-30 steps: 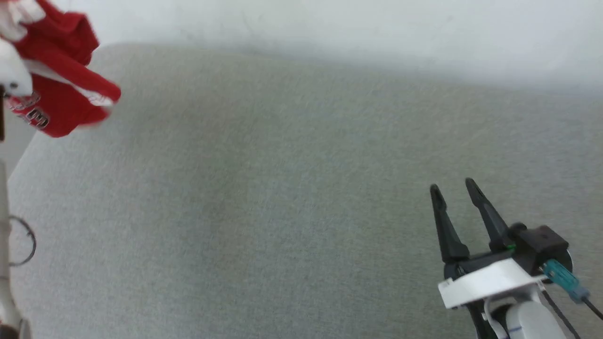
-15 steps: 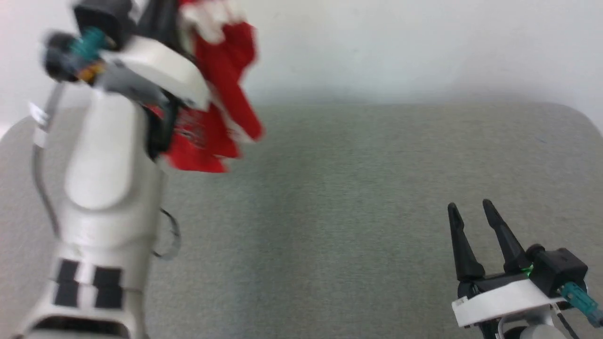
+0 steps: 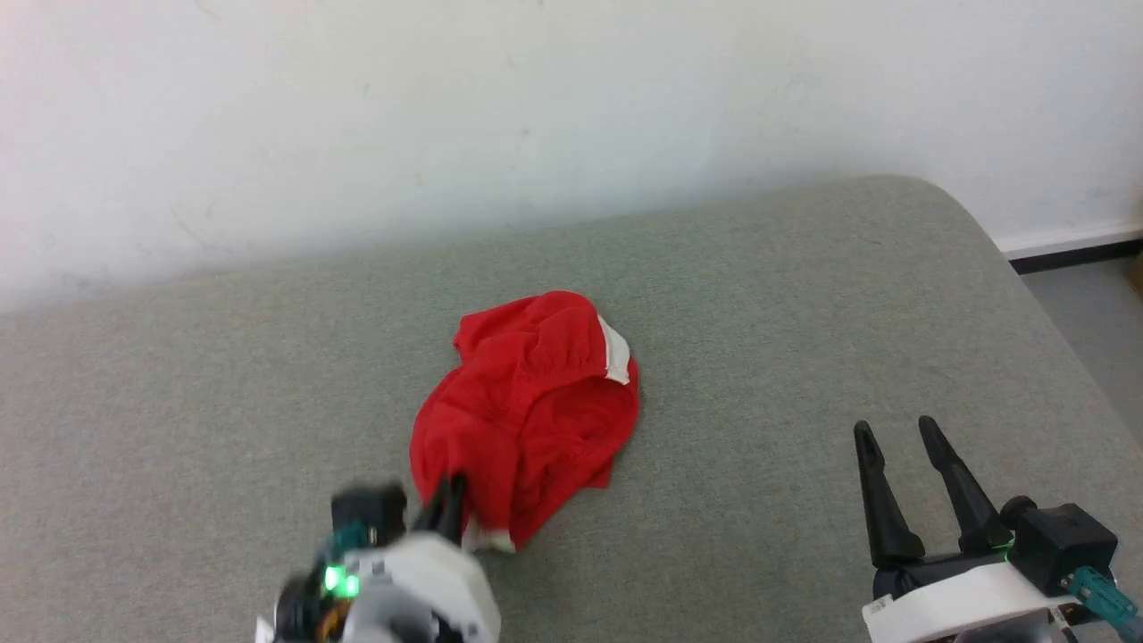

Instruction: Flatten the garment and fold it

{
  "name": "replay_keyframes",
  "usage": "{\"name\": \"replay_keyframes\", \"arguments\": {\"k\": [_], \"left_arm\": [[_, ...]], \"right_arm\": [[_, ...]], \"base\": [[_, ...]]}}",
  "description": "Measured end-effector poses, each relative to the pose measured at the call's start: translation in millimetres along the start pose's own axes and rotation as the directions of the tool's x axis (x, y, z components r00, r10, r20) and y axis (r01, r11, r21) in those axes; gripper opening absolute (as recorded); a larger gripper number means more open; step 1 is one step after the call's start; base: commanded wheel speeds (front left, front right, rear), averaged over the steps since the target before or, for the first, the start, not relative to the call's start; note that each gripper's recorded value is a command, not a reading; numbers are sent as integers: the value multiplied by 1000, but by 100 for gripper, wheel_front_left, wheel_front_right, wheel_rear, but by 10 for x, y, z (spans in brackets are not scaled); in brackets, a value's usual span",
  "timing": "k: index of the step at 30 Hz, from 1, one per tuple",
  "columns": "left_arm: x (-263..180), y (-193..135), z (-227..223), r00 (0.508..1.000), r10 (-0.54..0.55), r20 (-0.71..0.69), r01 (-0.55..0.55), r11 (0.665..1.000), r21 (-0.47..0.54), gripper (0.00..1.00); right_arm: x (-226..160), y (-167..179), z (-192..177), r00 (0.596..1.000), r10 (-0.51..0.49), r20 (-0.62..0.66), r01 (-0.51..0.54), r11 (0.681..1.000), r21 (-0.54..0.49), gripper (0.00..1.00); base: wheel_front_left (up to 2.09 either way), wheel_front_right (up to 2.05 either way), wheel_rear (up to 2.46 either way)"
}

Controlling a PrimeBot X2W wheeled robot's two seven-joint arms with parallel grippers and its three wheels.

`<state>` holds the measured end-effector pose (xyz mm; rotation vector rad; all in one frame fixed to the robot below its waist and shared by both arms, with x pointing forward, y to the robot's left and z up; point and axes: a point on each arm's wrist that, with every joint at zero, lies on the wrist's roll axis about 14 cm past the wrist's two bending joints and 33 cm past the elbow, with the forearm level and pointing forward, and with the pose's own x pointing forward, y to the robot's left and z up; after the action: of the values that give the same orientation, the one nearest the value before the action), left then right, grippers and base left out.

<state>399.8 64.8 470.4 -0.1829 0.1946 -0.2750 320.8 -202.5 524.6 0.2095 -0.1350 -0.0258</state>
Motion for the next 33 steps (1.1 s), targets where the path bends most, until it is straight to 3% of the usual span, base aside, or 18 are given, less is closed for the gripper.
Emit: {"name": "replay_keyframes", "arguments": {"k": [1,2,3,4,7,12,19,33], "left_arm": [[-81,19,-183,999,13,-48,-14,1000,-13,0],[-157,34,-328,996,25,-85,-27,999,-21,15],[-222,45,-440,993,33,-111,-36,999,-22,45],[-272,52,-514,991,39,-127,-42,999,-24,100],[-334,18,-519,994,34,-102,-37,999,-24,100],[-333,-109,-108,996,-4,88,4,1000,8,100],[-384,-84,437,962,-11,274,-6,998,62,100],[-688,797,603,924,206,323,-251,962,104,100]], "right_arm": [[-12,-18,10,1000,-6,3,6,1000,-1,100],[-20,-29,15,1000,-10,4,10,1000,-2,100],[-24,-34,11,1000,-12,1,12,1000,-3,100],[-21,-31,9,1000,-11,0,11,1000,-3,100],[3,-18,12,1000,-5,-3,5,1000,-4,100],[46,33,8,1000,15,-14,-15,1000,-12,100],[104,138,29,998,51,-21,-52,999,-18,100],[115,248,15,995,87,-49,-88,996,-19,100]], "base": [[0,0,0],[0,0,0],[0,0,0],[0,0,0],[0,0,0],[0,0,0],[0,0,0],[0,0,0]]}}
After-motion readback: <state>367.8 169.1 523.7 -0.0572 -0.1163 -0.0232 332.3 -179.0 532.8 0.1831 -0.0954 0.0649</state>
